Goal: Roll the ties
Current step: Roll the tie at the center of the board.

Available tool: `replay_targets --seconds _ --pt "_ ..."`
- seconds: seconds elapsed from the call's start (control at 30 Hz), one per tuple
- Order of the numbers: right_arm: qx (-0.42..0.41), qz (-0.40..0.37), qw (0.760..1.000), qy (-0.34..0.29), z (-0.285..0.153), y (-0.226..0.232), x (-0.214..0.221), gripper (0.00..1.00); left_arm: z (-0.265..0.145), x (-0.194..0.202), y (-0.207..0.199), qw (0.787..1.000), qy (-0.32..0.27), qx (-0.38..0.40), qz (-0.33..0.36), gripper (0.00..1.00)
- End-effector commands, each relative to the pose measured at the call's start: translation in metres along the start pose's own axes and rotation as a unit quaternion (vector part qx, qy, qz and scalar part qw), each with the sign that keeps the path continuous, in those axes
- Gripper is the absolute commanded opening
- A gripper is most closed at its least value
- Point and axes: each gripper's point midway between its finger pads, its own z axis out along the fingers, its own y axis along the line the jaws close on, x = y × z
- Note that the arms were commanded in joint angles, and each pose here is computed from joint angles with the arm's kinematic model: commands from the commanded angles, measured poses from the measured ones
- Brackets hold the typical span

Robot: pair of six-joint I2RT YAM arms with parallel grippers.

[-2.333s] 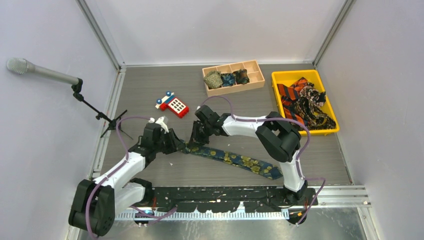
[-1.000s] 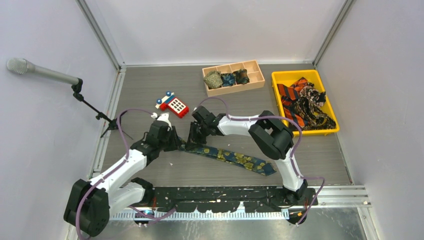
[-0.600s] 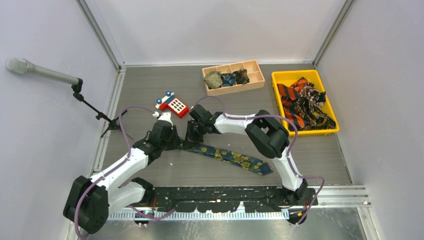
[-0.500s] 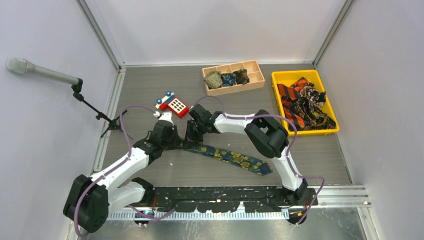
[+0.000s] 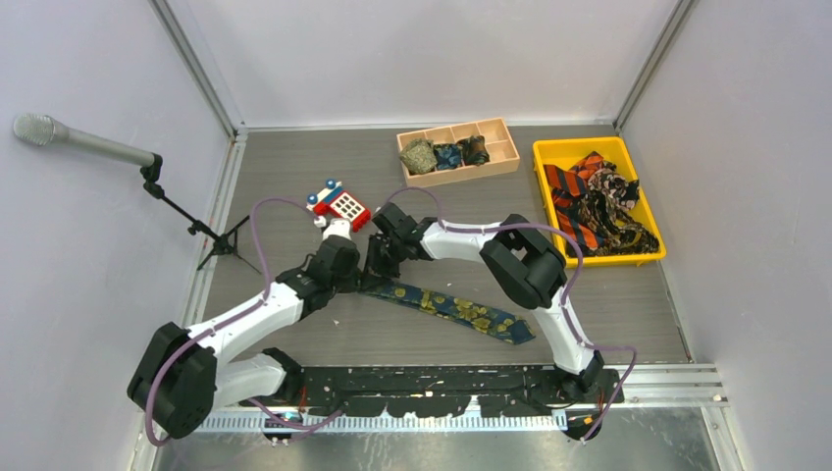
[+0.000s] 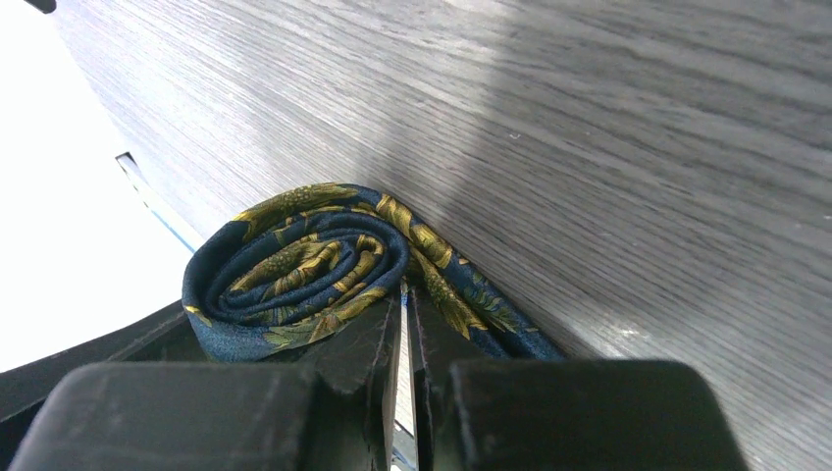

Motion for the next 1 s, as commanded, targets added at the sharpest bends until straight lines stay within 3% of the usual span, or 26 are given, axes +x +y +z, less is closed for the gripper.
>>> replay_targets --seconds 0.0,0.47,0.97 --pt "-0.037 -0.021 0.999 -0.018 -0.017 0.026 -0.005 0.14 0.0 -0.01 -0.011 1.0 -0.016 -0.008 0.01 0.0" --pt "-0.016 -0.016 0.999 -0.038 -0.053 -0.004 0.002 0.14 0.001 -0.009 -0.015 0.998 -0.023 -0.037 0.045 0.0" --pt "0.016 -0.013 0.999 -0.046 -0.057 -0.03 -0.008 0.14 0.001 -0.009 -0.017 0.997 -0.024 -0.045 0.057 0.0"
